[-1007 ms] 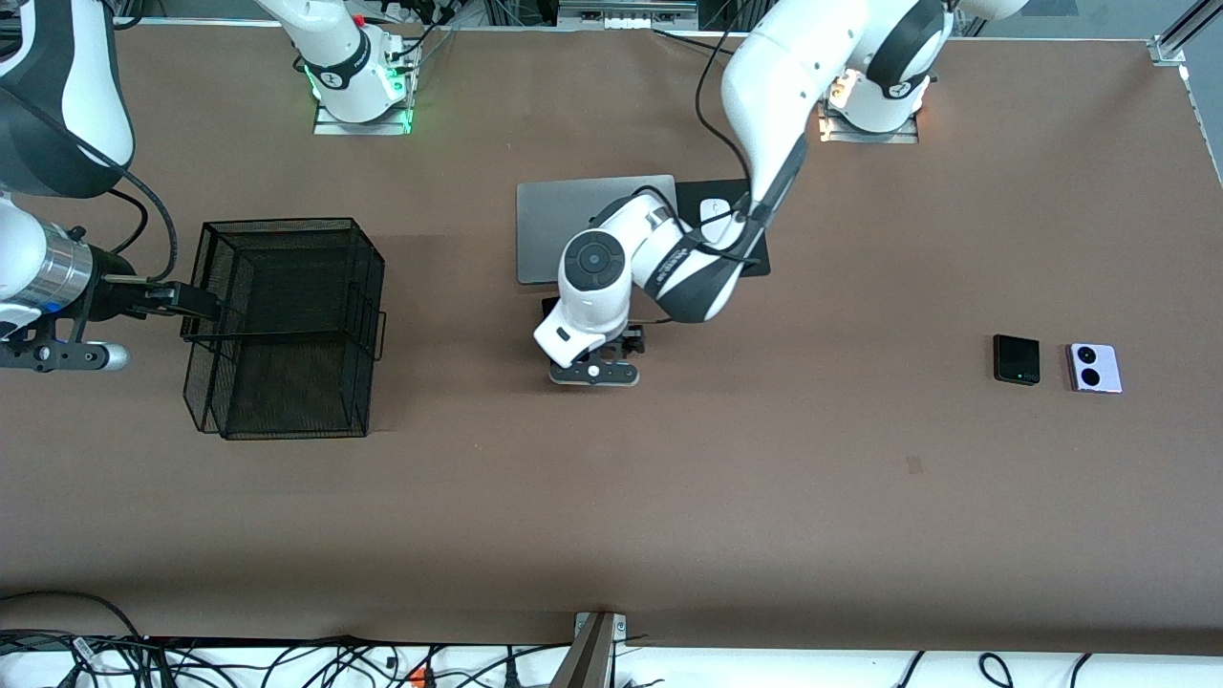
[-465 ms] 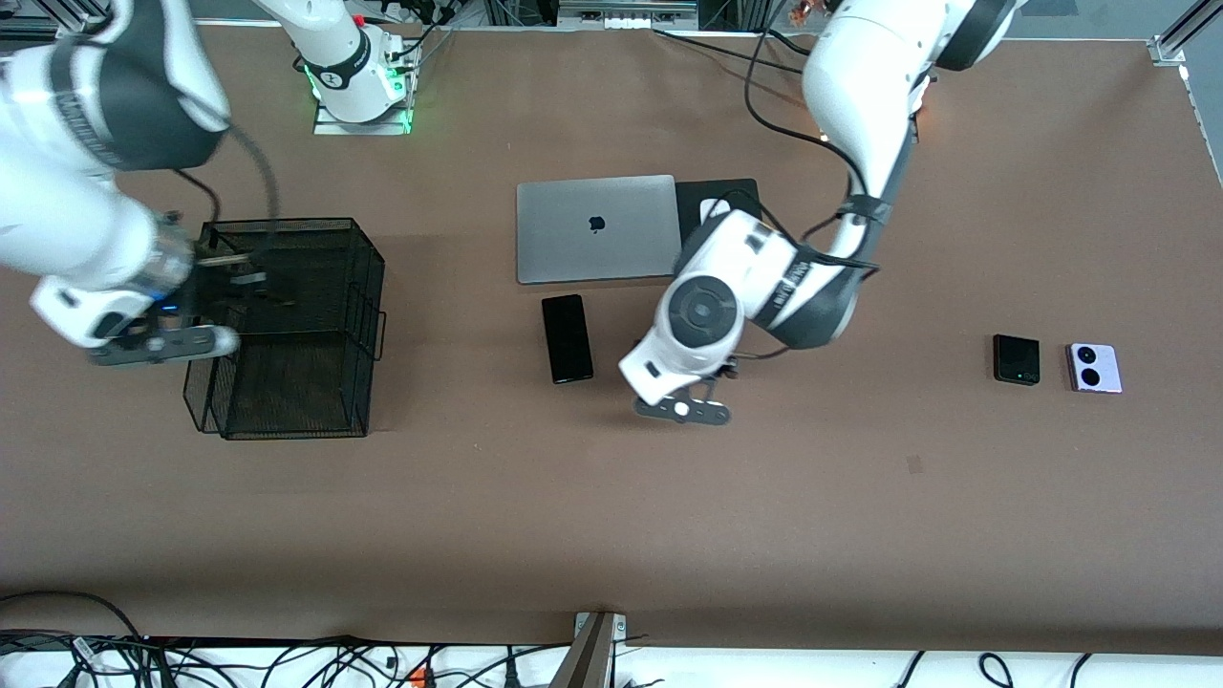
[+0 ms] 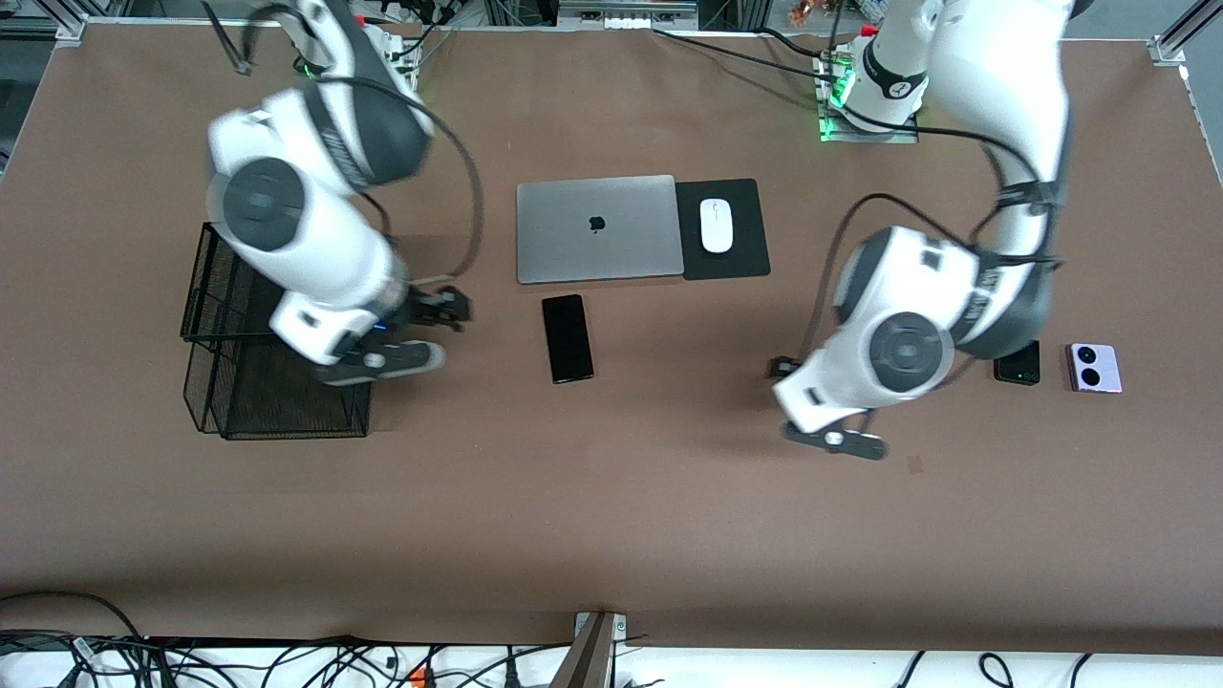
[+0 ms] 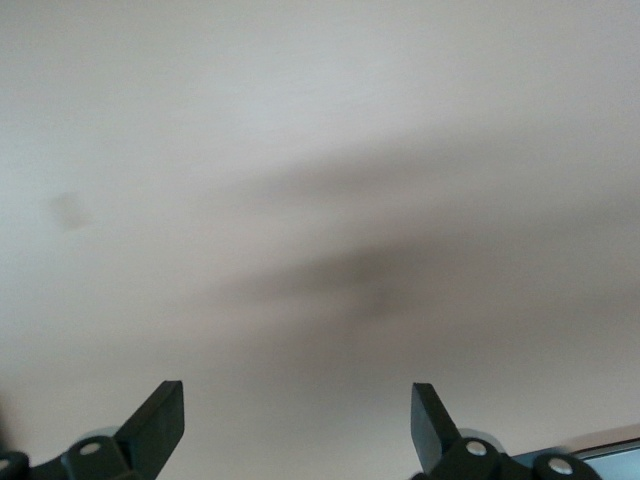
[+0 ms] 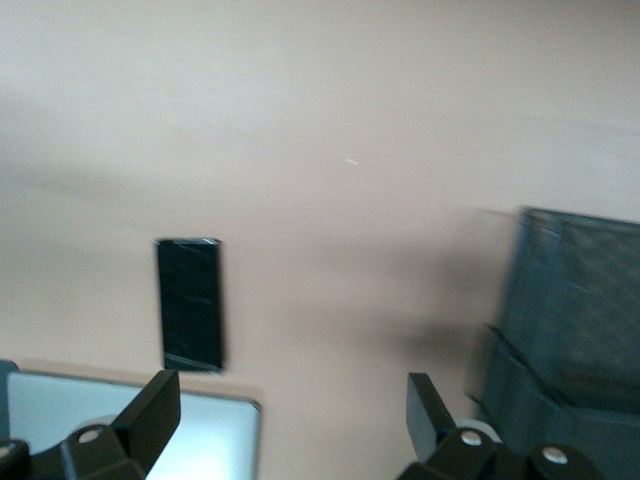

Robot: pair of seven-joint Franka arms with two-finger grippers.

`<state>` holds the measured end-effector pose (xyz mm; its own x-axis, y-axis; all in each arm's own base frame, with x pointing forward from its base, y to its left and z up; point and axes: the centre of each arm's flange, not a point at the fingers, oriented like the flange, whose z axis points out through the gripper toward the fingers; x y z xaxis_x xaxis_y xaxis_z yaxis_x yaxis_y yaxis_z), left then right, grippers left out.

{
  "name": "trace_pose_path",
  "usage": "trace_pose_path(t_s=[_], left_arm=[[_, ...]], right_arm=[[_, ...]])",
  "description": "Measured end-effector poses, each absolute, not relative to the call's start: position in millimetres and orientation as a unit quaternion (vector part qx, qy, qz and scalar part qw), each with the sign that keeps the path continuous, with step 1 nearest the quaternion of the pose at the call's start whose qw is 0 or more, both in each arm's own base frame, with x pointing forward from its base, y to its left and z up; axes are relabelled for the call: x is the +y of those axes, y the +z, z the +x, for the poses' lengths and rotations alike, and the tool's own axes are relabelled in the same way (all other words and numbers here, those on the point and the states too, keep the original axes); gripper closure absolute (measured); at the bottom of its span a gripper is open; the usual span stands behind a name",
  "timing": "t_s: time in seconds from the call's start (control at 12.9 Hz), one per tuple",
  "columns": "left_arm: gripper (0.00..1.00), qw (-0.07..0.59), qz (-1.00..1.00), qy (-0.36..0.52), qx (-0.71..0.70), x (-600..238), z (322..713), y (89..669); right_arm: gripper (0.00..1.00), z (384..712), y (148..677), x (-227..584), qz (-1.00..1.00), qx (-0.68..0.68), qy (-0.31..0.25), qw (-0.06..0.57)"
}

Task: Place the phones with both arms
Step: 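Reach the right gripper to the black phone while the left gripper withdraws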

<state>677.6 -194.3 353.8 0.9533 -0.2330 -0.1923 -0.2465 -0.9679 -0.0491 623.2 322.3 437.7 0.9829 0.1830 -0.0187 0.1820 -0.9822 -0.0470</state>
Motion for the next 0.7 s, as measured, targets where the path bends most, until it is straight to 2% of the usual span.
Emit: trace_pose_path(t_s=[0.31, 0.7], left_arm=[[0.0, 0.079, -0.978, 0.104, 0.164, -102, 681, 353], [0.0, 0.068, -0.977, 0.069, 0.192, -14, 676, 337]], right_arm=[[0.0, 605, 359, 395, -0.996, -0.082, 0.034, 0.026], [0.0, 592, 280, 434, -0.995, -0.09, 0.02, 0.036]])
